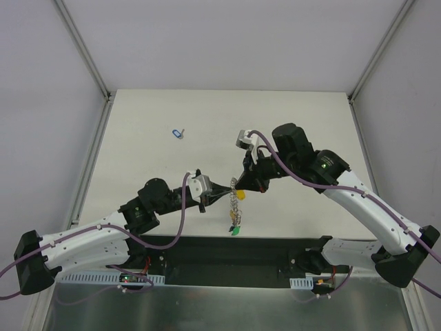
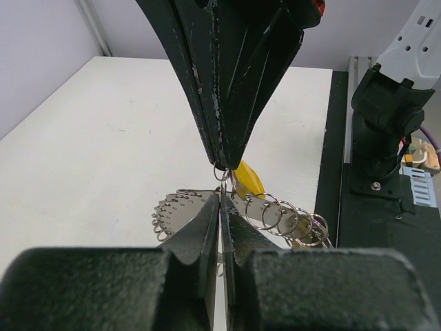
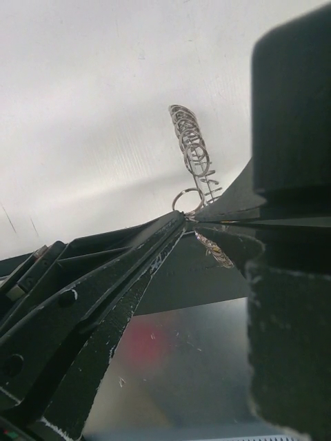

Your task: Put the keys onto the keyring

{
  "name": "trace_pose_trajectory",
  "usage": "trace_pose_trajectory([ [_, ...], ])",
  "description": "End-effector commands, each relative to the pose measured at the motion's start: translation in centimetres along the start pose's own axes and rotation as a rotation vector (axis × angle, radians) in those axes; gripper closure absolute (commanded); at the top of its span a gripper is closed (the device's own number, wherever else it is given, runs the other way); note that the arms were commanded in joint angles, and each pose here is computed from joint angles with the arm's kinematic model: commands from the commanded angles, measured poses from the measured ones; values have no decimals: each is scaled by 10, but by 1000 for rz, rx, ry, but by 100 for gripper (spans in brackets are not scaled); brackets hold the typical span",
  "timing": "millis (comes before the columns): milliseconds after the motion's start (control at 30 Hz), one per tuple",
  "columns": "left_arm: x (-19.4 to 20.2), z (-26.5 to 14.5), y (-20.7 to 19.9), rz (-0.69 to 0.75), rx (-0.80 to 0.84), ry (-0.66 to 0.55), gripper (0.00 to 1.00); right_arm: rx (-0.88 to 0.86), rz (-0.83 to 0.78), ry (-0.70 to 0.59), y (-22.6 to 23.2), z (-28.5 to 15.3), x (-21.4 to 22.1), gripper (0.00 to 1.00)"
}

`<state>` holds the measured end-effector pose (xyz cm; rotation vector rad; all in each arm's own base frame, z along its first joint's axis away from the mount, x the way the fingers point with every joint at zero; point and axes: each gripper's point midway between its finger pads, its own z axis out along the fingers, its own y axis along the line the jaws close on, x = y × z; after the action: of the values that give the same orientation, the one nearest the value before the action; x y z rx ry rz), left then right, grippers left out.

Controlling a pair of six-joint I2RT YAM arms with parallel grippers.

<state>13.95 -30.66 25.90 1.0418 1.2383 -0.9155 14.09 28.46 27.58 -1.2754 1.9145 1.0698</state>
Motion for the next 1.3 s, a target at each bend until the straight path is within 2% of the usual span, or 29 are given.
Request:
trace_pose_trajectory([
  [0, -7, 1, -7, -35, 20, -48, 93, -4, -61, -114, 10, -15, -36, 99],
  [133, 2, 2, 6, -54, -53, -6, 90, -25, -56, -114, 13, -14, -37, 99],
  [300, 23, -6, 62, -137, -399, 65, 87, -36, -57, -114, 14, -14, -37, 99],
  [467, 11, -10, 75, -209, -467, -17, 76, -44, -55, -109, 15, -12, -35, 99],
  [567, 1, -8, 69, -212, -417, -54, 67, -35, -53, -103, 13, -11, -33, 99],
  [667, -7, -10, 56, -192, -343, -97, 64, -26, -56, -103, 11, -12, -33, 99],
  [967, -21, -30, 11, -132, -120, -194, 67, -9, -49, -100, 6, -12, -31, 99],
  [1167, -23, -22, -13, -157, 30, -176, 68, -3, -44, -102, 6, -12, -31, 99],
  [1267, -23, -15, -15, -171, 50, -172, 69, -2, -40, -101, 5, -12, -31, 99],
])
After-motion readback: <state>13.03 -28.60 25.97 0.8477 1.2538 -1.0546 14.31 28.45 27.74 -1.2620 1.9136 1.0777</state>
